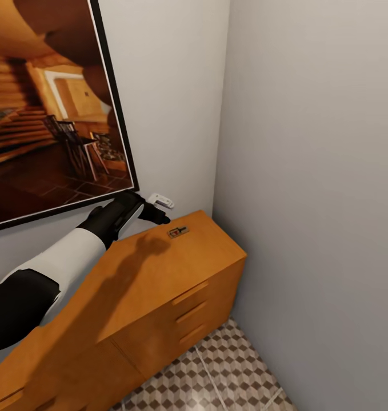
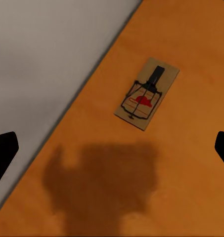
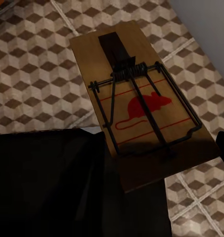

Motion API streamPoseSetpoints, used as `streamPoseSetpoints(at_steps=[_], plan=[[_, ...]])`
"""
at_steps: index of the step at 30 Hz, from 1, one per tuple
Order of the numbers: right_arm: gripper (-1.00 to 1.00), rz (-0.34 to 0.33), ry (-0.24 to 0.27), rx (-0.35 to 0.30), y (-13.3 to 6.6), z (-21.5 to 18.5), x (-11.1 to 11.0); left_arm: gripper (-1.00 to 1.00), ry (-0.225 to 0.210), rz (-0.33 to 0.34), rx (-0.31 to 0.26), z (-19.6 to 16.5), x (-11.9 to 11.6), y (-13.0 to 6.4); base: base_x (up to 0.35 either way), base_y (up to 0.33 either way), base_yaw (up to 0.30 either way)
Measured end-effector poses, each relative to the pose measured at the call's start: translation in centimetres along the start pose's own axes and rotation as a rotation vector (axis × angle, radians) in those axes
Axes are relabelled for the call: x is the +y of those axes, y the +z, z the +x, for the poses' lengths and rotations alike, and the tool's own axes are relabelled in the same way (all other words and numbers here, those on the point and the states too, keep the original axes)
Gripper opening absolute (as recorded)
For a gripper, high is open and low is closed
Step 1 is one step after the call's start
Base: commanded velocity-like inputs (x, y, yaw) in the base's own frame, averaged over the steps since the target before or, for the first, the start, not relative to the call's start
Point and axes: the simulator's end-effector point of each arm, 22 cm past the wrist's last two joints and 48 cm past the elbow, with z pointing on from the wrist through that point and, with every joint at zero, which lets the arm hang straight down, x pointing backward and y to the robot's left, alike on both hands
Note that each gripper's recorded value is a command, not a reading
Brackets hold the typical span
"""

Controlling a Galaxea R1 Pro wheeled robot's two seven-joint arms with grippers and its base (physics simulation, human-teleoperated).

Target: Take the four mousetraps from the cabinet in the bathroom and place them on the bathroom floor. Make sure all four end up on the same floor surface, and ensure that at least two of them are either under or directly next to the same bathroom sink.

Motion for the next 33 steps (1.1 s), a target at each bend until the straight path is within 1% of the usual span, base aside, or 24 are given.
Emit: streamPoseSetpoints(at_steps=[33], plan=[[-1.0, 0.003, -0.001, 0.053, -0.3, 2.0, -0.1, 1.0, -0.012, 0.021, 0.054, 2.8, -0.5, 3.3, 0.012, 0.0, 0.0]])
